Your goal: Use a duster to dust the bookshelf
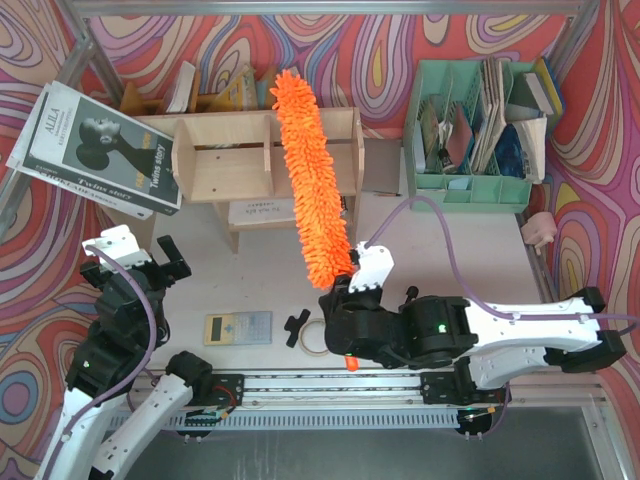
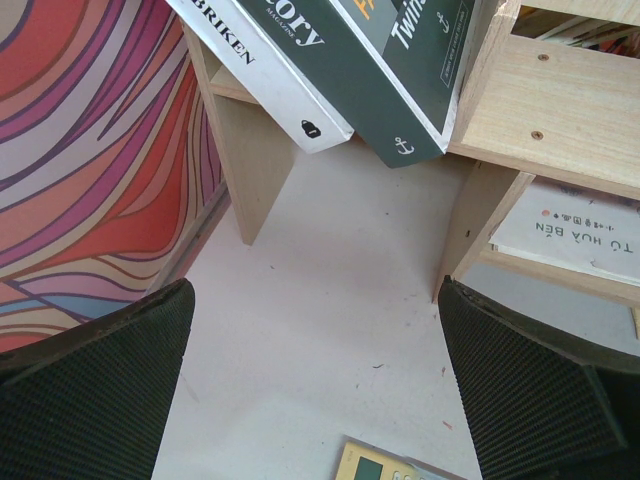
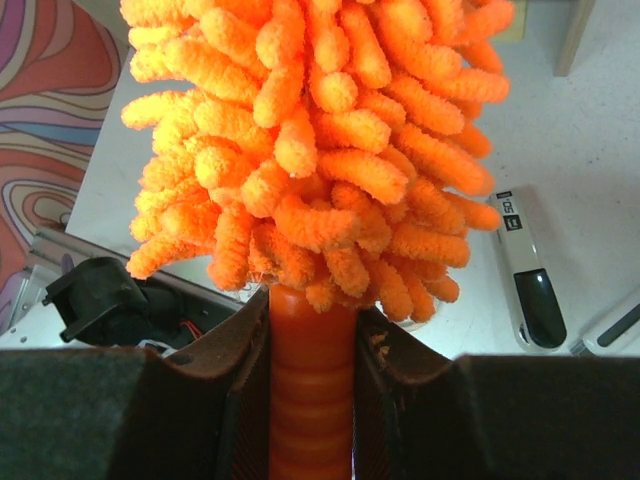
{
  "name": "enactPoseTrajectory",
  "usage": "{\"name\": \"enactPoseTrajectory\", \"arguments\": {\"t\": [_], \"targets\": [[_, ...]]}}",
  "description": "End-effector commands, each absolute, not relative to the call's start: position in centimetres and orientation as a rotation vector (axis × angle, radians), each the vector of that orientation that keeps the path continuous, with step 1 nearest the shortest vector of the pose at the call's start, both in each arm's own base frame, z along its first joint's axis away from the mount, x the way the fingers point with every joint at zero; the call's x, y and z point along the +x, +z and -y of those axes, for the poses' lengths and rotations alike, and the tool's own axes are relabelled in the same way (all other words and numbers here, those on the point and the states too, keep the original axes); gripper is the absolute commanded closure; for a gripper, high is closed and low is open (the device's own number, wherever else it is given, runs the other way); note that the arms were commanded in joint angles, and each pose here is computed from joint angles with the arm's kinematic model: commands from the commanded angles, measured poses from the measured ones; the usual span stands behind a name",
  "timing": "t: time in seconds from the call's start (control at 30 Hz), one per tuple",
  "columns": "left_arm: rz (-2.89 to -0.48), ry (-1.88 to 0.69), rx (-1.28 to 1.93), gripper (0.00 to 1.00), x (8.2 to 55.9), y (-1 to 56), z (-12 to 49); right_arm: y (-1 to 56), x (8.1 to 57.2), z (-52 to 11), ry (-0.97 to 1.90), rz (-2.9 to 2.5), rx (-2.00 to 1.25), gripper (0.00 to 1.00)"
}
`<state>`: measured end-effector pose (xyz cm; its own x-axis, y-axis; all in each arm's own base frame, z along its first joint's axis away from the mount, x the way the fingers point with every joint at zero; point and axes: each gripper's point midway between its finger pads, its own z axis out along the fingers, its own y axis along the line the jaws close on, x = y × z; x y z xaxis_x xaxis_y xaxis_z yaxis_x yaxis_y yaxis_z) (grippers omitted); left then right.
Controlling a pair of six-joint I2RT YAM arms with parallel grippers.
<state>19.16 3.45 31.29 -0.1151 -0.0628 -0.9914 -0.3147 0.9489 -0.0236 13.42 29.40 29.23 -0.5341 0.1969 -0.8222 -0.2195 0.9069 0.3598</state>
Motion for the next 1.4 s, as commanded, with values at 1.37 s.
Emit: {"name": "enactPoseTrajectory", "arguments": {"t": [1.37], "targets": [[-1.674,0.22,-0.307,0.02,18.9,31.4,-3.8,31.5,18.0,-18.1,0.272,-1.952,0.113,1.0]]}}
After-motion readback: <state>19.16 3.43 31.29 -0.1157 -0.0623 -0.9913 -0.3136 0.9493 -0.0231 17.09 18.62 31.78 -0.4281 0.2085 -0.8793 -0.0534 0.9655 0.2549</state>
